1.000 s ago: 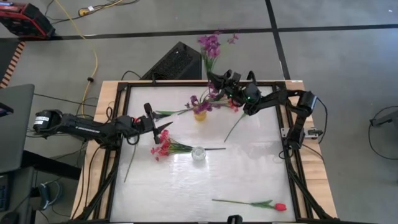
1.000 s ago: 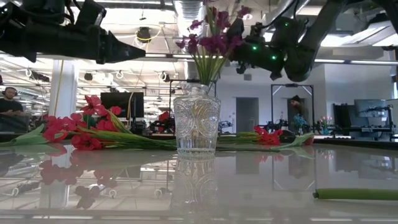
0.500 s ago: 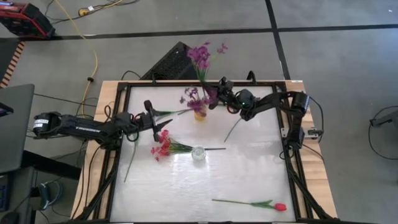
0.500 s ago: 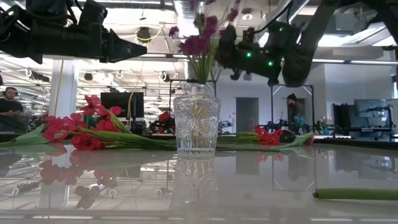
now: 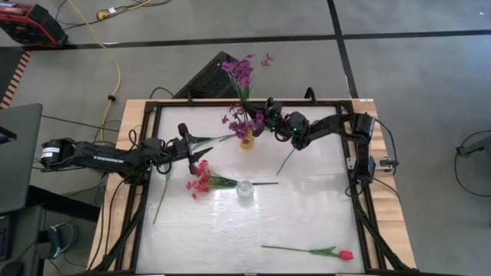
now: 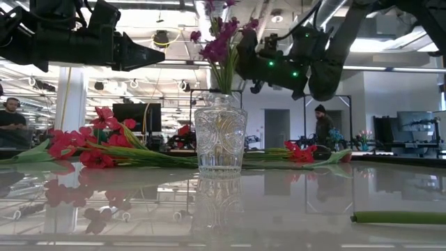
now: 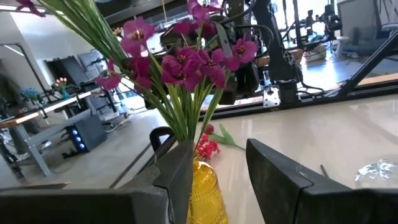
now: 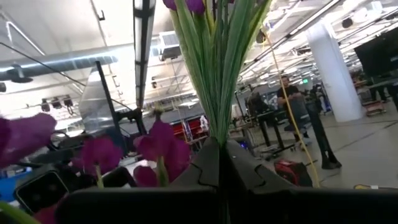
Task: Sort flowers into vase by color
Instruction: Put the purple flowers into the top center yellow crystal vase
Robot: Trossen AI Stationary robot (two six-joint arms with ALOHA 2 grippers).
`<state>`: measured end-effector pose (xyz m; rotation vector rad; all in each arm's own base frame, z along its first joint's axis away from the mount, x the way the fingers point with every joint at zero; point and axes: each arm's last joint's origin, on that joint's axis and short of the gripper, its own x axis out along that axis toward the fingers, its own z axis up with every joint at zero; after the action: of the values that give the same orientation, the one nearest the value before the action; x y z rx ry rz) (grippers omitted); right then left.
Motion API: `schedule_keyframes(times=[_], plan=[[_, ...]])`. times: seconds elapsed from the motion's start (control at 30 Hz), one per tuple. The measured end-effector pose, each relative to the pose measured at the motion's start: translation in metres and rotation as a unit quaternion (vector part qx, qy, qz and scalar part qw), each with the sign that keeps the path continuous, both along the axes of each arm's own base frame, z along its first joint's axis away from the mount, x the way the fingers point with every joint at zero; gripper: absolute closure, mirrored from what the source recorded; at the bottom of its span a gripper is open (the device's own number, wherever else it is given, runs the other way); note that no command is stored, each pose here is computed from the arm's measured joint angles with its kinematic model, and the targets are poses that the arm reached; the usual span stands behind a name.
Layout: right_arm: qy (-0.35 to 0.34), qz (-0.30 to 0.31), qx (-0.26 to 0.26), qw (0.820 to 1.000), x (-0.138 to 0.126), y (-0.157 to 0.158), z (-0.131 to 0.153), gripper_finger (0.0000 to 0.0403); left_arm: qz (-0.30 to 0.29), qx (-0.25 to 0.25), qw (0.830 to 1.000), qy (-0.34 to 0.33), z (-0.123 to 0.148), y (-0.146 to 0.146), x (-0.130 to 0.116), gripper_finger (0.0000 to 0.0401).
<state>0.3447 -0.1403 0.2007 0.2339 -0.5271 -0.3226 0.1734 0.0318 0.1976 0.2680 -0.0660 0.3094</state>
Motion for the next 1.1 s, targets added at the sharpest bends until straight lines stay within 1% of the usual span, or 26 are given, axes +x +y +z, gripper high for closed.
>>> schedule_keyframes(times=[0.1, 0.17, 0.27, 0.53, 0.67, 0.83, 0.97, 1.1], plan=[[0.007, -0.017, -0.013, 1.000, 0.001, 0.001, -0.001, 0.0374, 0.000, -0.001, 1.000, -0.001, 0.000, 0.000, 0.000, 0.0262], [0.007, -0.028, -0.007, 1.000, 0.001, 0.000, -0.002, 0.0374, 0.000, -0.001, 1.000, -0.001, 0.000, 0.000, 0.000, 0.0262], [0.007, -0.029, -0.006, 1.000, 0.000, -0.001, -0.003, 0.0374, 0.000, -0.003, 1.000, -0.002, 0.000, 0.000, 0.000, 0.0262], [0.008, -0.028, -0.008, 1.000, 0.002, 0.002, -0.002, 0.0374, -0.005, -0.037, 0.999, -0.011, 0.000, 0.000, 0.000, 0.0262], [0.008, -0.026, -0.008, 1.000, 0.003, 0.006, -0.002, 0.0374, -0.005, -0.040, 0.999, -0.012, 0.000, 0.000, 0.000, 0.0262], [0.018, -0.049, -0.024, 0.998, 0.006, 0.013, -0.003, 0.0374, -0.006, -0.046, 0.999, -0.014, 0.000, 0.000, 0.000, 0.0262], [0.012, -0.042, -0.017, 0.999, 0.007, 0.015, -0.001, 0.0374, -0.006, -0.049, 0.999, -0.018, 0.001, 0.000, 0.000, 0.0262], [0.028, -0.041, -0.008, 0.999, 0.018, 0.015, -0.017, 0.0374, -0.008, -0.060, 0.998, -0.022, 0.001, 0.000, 0.000, 0.0262]])
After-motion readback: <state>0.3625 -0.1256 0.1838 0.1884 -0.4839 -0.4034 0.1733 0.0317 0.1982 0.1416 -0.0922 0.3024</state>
